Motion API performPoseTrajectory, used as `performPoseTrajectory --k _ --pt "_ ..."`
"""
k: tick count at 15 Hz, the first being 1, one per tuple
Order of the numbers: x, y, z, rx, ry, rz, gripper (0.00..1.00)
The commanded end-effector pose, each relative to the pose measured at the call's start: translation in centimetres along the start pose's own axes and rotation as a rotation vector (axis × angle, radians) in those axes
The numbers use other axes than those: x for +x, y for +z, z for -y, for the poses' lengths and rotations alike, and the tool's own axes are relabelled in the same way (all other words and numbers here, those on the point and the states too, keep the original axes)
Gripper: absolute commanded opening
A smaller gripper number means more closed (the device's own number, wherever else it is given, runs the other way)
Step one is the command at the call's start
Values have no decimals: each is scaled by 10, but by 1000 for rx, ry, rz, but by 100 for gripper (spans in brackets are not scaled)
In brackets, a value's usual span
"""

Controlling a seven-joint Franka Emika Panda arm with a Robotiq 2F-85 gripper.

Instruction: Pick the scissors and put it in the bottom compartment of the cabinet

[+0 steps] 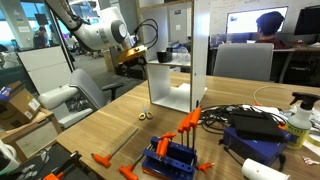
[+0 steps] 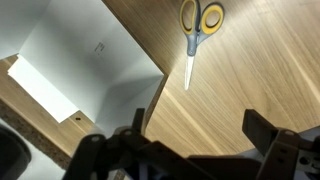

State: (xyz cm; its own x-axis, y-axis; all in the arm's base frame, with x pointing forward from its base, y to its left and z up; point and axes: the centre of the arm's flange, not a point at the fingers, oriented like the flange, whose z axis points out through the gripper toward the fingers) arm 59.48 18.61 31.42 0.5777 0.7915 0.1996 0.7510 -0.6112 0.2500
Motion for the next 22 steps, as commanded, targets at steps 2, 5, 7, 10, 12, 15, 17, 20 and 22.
performPoseTrajectory --k 2,5,7,10,12,15,17,20,22 --pt "9 57 -37 22 37 -16 100" --pt "-4 92 -47 49 76 -27 100" --pt "-10 114 -47 71 95 -34 100" --pt "-12 145 -37 111 103 -33 100" --pt "-9 160 -28 143 103 -33 100" --pt "-4 181 -14 187 103 -31 100" --pt "-5 194 -7 209 106 -28 100" --pt "-11 217 0 242 113 -23 100" --pt "-14 230 3 258 119 -17 100"
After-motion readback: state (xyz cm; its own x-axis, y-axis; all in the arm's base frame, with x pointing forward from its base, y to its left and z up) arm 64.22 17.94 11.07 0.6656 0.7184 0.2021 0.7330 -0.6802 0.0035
